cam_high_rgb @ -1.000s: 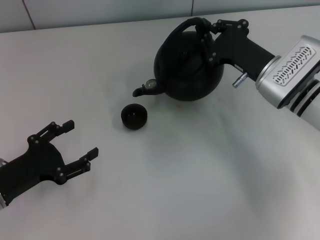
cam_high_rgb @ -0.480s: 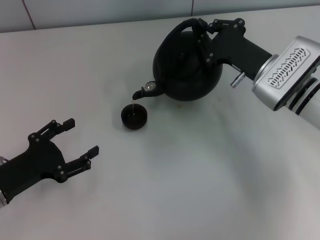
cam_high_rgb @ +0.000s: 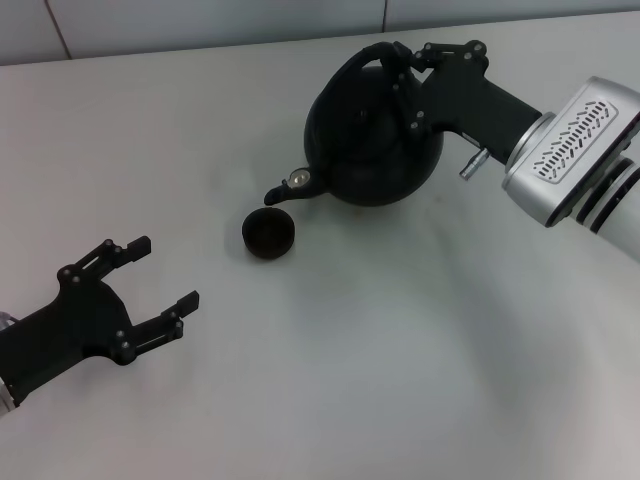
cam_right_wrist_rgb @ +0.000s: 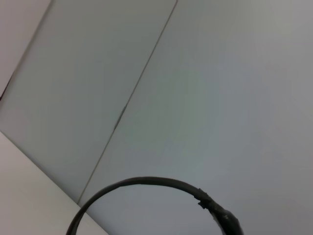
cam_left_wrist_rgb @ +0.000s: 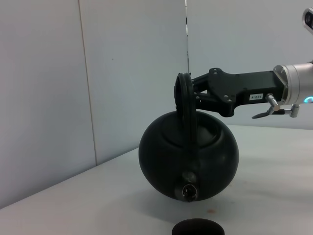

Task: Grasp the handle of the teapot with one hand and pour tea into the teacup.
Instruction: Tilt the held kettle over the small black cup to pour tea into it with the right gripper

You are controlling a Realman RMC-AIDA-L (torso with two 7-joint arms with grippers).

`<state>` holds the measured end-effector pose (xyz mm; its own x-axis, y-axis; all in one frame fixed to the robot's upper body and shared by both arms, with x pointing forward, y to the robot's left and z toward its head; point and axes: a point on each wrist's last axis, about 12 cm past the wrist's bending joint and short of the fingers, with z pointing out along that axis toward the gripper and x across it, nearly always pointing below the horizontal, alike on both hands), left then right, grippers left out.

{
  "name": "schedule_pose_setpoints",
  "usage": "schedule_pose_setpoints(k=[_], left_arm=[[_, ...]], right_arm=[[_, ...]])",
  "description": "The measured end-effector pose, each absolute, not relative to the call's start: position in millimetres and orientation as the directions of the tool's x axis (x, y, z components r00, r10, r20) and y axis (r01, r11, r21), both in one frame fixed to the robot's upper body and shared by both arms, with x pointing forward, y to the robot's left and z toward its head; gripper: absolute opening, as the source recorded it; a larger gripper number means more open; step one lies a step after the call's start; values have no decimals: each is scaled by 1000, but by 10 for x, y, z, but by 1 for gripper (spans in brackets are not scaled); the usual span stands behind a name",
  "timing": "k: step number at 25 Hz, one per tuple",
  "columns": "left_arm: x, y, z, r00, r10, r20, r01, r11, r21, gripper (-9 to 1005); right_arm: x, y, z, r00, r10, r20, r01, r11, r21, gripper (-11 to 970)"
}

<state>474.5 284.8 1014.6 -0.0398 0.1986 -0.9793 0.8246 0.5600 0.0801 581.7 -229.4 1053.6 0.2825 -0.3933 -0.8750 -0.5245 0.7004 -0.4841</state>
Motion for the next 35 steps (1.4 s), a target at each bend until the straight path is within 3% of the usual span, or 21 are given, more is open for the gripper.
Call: schedule_pose_setpoints(k=[27,35], left_arm=[[4744,2846,10146,-40,198,-979,825,560,80,859],[4758,2839,10154,-36,198,-979,826,557,82,859]], right_arm=[[5796,-2299,10520,280,-391,-877,-521,705,-481,76],[5782,-2300,10517,222,-301,-928,-528,763,-373,76]])
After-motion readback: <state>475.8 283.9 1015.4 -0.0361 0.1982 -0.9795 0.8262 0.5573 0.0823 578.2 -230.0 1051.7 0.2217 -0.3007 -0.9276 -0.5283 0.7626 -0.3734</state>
